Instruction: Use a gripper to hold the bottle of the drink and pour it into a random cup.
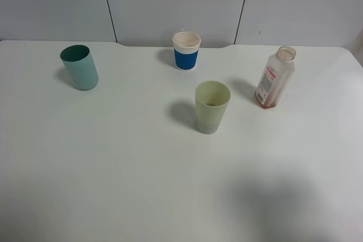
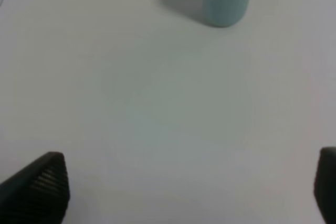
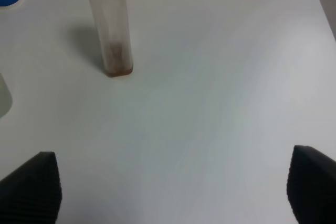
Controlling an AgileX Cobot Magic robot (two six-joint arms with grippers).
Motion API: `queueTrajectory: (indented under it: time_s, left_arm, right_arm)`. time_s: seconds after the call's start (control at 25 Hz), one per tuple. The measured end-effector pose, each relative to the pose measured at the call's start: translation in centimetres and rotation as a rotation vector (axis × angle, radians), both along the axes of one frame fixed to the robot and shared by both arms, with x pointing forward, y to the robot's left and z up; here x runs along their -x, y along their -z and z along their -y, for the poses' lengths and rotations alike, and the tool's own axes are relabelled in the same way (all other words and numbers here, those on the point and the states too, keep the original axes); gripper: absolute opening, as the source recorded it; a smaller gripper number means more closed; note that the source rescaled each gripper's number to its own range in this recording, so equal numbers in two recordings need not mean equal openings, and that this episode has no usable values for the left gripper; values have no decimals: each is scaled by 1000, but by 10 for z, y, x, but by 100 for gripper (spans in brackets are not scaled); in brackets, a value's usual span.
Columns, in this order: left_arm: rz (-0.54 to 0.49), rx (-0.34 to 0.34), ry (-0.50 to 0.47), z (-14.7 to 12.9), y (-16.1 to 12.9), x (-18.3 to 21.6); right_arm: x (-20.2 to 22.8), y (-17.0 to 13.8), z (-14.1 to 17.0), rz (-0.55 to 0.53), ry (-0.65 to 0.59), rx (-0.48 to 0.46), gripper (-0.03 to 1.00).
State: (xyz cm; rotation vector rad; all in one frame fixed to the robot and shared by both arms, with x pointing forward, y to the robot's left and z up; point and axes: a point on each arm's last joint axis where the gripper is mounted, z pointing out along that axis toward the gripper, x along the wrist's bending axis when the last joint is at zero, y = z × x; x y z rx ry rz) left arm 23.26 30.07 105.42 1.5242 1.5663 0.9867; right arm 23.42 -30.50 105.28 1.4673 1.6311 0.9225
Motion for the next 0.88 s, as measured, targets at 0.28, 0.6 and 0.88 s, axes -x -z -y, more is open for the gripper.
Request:
queueTrajectory:
  time_s: [0.28,0.6,0.88]
  left_arm:
    - [0,0,0,0,0,0]
    - [0,0,0,0,0,0]
    - [0,0,0,0,0,0]
  right_arm:
    - [-7,0,-1,-44,105,3,91]
    - [-7,0,0,-50,151,2,91]
    - [-7,0,0,-50,151,2,91]
